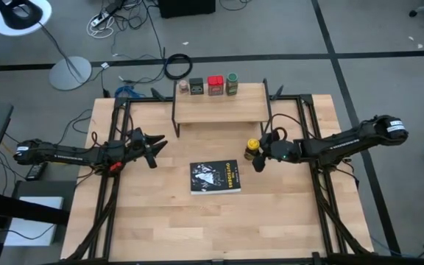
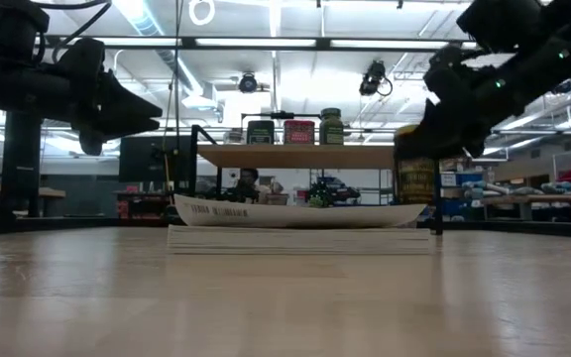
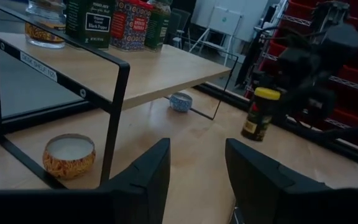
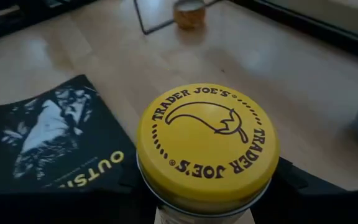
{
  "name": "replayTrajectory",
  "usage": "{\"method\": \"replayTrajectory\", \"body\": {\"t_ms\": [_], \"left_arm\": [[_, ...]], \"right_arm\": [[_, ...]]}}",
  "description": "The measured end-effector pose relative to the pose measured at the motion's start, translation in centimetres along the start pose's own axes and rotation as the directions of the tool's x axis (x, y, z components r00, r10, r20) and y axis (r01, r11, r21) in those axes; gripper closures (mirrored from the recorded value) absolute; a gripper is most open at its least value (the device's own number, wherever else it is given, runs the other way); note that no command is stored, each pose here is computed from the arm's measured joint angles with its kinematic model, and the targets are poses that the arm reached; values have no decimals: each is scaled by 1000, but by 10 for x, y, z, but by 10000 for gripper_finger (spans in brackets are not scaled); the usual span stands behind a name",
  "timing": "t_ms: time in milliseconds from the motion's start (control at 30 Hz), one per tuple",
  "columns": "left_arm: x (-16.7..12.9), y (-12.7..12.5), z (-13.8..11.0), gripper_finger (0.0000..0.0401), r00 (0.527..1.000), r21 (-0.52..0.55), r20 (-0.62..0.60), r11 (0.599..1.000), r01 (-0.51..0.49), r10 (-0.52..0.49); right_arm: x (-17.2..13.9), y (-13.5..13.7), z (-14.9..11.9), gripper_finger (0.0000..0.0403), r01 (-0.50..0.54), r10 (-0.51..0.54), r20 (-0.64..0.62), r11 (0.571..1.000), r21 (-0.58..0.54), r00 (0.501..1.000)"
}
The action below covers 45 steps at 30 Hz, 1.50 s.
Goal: Shelf spices
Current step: Remove the yellow seasoning bottle from the shelf, then remove the transparent seasoning bottle from the shelf
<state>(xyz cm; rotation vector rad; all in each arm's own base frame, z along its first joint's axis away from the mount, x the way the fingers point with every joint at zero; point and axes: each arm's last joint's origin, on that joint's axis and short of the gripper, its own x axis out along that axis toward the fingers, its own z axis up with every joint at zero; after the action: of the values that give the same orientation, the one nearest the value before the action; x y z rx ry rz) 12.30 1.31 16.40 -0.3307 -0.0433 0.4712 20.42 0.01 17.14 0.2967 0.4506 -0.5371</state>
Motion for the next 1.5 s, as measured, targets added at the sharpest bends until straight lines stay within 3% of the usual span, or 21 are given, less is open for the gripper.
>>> {"method": "replayTrajectory", "body": {"t_ms": [267, 500, 733, 867, 967, 1100, 1167, 1267, 1367, 1500], "left_arm": [[0, -2, 7, 243, 997, -33, 70, 999, 13, -11], [-2, -8, 25, 237, 975, 31, 216, 999, 42, -47], [2, -31, 83, 169, 943, 166, 324, 986, 23, -77], [15, -49, 121, 118, 970, 286, 240, 952, -105, 35], [35, -63, 140, 89, 976, 404, 136, 890, -209, 168], [73, -75, 155, 71, 963, 524, 14, 819, -236, 269], [93, -73, 156, 69, 934, 586, -67, 771, -248, 352], [123, -53, 150, 68, 838, 678, -209, 692, -247, 504], [144, -26, 150, 68, 780, 682, -301, 696, -226, 549], [152, 3, 168, 68, 814, 617, -310, 755, -221, 492]], "right_arm": [[5, 0, -21, 218, 13, -13, -55, 1000, -8, 998], [8, 5, -21, 136, -29, 28, -40, 999, -18, 999], [7, 9, -13, 83, -84, 84, 28, 996, -2, 996], [5, 15, -2, 75, -148, 149, 96, 989, -26, 984], [0, 22, 17, 76, -174, 183, 146, 982, -77, 972], [-9, 31, 44, 78, -177, 213, 225, 970, -169, 951], [-14, 35, 58, 78, -173, 226, 264, 963, -208, 938], [-24, 40, 77, 79, -173, 247, 306, 953, -249, 919], [-37, 44, 91, 85, -184, 270, 332, 945, -269, 904], [-54, 50, 97, 95, -187, 289, 357, 937, -294, 888]]}}
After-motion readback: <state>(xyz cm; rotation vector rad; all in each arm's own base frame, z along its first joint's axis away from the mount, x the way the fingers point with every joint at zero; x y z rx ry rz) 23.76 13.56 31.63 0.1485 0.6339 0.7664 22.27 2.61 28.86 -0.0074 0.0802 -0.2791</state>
